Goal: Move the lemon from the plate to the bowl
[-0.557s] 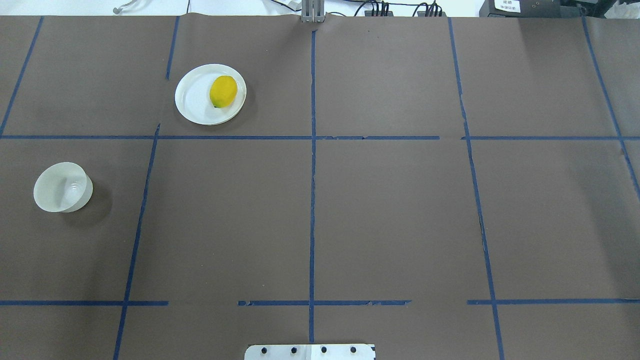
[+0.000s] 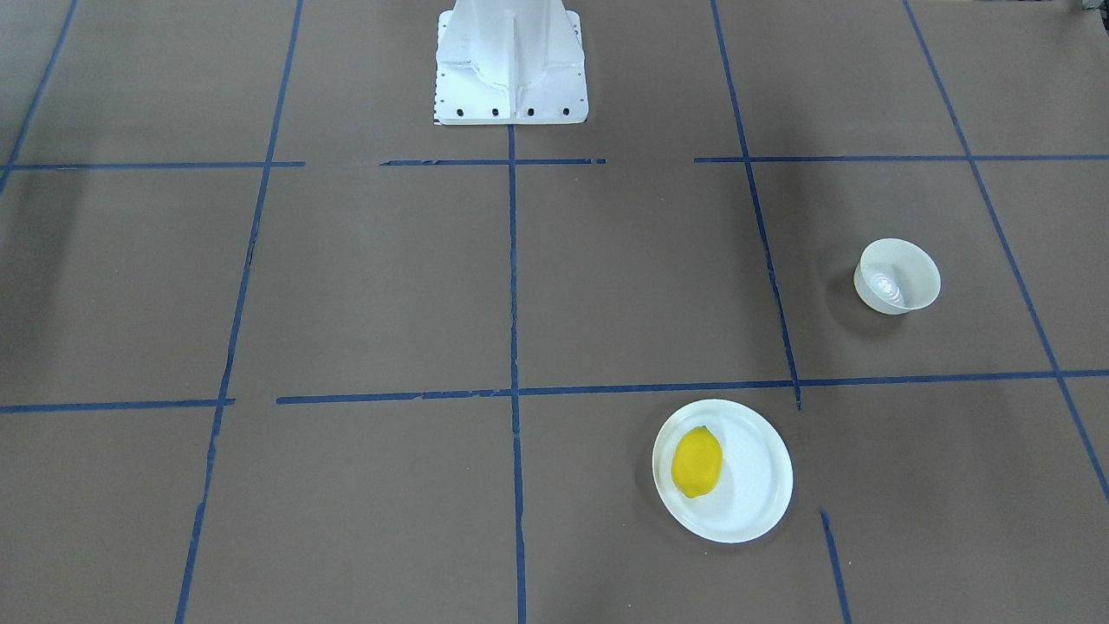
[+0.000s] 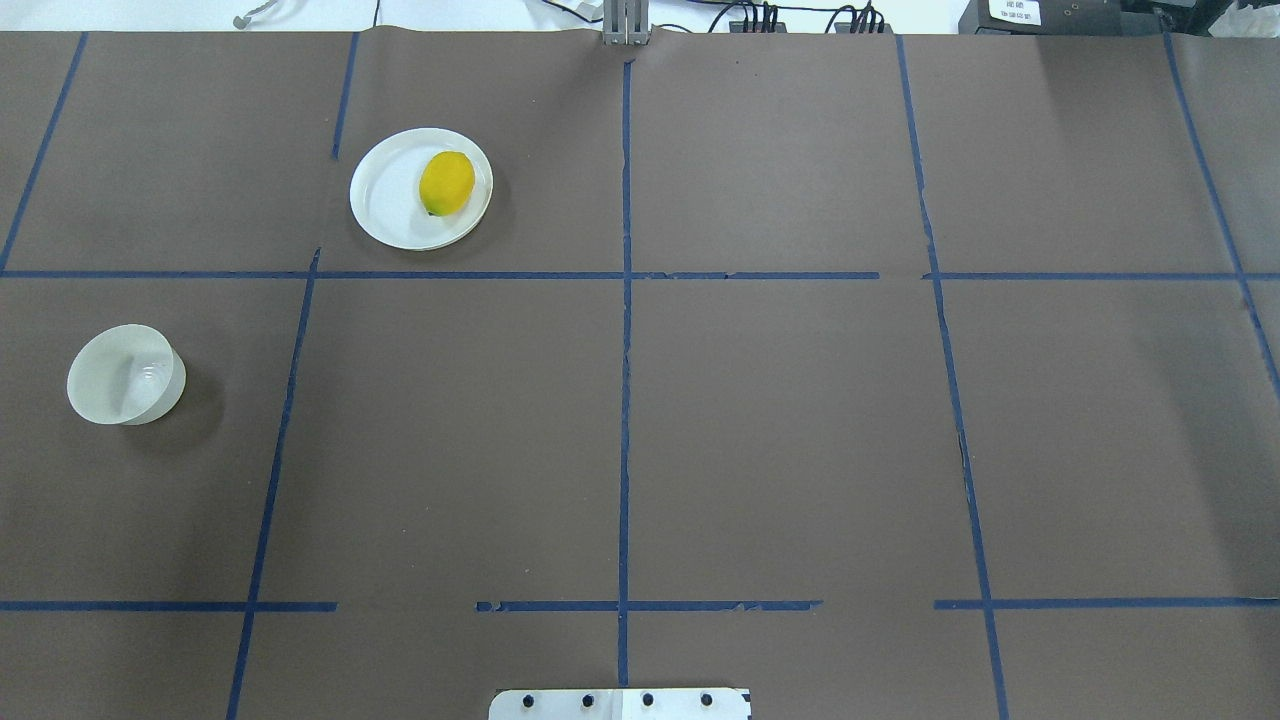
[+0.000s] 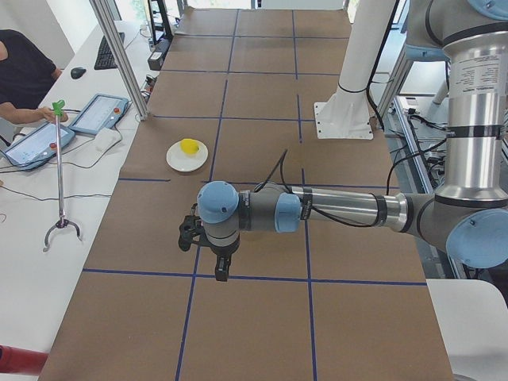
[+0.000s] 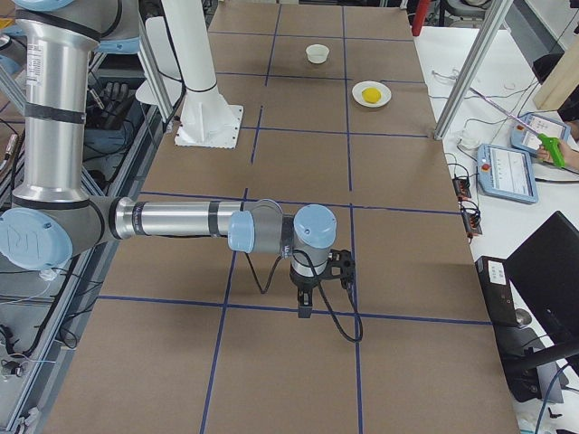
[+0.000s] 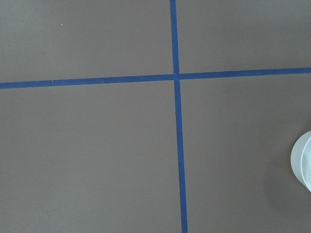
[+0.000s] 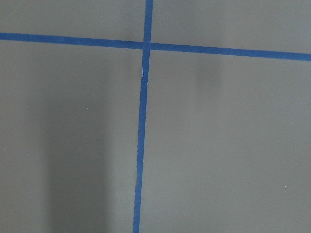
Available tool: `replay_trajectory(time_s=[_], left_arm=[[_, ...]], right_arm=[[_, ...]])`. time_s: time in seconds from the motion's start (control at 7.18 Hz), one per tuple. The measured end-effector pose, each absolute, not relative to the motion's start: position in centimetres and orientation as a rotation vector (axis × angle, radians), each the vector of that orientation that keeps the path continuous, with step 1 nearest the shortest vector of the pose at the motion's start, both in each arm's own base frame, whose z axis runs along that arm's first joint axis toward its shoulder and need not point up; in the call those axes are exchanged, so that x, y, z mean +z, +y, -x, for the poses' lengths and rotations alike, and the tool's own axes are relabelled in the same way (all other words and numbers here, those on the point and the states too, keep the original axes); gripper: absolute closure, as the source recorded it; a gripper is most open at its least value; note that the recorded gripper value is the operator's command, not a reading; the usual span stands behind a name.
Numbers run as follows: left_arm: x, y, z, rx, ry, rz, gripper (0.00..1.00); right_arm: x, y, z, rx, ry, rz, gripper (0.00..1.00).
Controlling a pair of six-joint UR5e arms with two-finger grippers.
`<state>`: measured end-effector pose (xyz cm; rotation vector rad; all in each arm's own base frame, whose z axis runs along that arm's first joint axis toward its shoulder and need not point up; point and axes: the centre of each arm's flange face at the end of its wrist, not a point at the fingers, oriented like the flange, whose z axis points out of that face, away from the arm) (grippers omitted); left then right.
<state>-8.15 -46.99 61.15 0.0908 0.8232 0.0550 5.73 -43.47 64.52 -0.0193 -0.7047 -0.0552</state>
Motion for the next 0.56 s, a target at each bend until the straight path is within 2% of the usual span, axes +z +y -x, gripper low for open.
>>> replay_trajectory(time_s=[0.56], left_arm=[[52.8,-51.3,3.7,0.209,0.825,-0.242,0.0]], right_arm=[[64.5,-43.5,-5.7,-0.055,-0.706,0.019,0.0]])
